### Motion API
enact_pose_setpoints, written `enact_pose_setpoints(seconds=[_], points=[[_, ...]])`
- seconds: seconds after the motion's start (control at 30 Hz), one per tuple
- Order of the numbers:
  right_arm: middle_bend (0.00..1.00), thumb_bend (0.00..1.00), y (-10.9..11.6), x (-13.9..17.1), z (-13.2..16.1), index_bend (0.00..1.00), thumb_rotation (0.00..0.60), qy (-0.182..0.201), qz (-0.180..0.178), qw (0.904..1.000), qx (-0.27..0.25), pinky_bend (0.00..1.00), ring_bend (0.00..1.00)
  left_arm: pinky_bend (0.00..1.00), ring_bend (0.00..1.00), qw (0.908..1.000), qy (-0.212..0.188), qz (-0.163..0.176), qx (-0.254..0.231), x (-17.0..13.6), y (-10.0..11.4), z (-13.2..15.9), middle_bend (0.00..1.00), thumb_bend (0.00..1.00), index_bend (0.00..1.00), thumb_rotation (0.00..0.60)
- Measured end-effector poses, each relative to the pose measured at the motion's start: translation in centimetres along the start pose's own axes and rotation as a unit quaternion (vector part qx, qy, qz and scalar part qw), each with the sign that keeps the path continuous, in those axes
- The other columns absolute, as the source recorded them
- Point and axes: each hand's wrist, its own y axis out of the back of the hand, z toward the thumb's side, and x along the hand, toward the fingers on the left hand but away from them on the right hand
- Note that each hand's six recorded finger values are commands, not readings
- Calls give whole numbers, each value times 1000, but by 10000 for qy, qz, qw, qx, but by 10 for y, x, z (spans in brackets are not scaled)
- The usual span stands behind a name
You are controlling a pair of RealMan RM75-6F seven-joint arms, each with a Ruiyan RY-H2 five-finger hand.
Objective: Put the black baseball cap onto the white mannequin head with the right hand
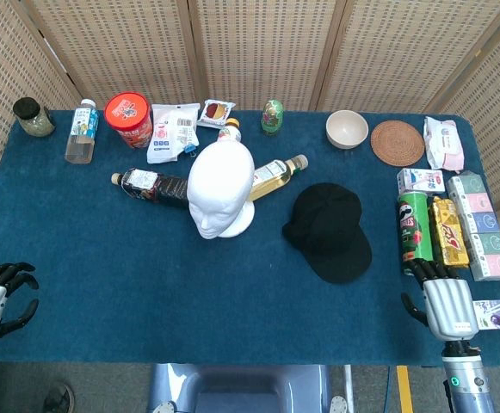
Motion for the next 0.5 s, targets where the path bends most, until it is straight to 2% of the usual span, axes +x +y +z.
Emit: enact_pose_setpoints(seconds=[0.27,0.5], points=[[356,307,0,2,1,333,600,27,32,10000,7,361,349,335,259,10000,7,-3,-20,0,-1,0,314,347,455,600],[356,308,3,2,2,333,600,37,-30,10000,-53,361,349,335,259,9999,12,132,9,0,6,-1,313,348,455,600]])
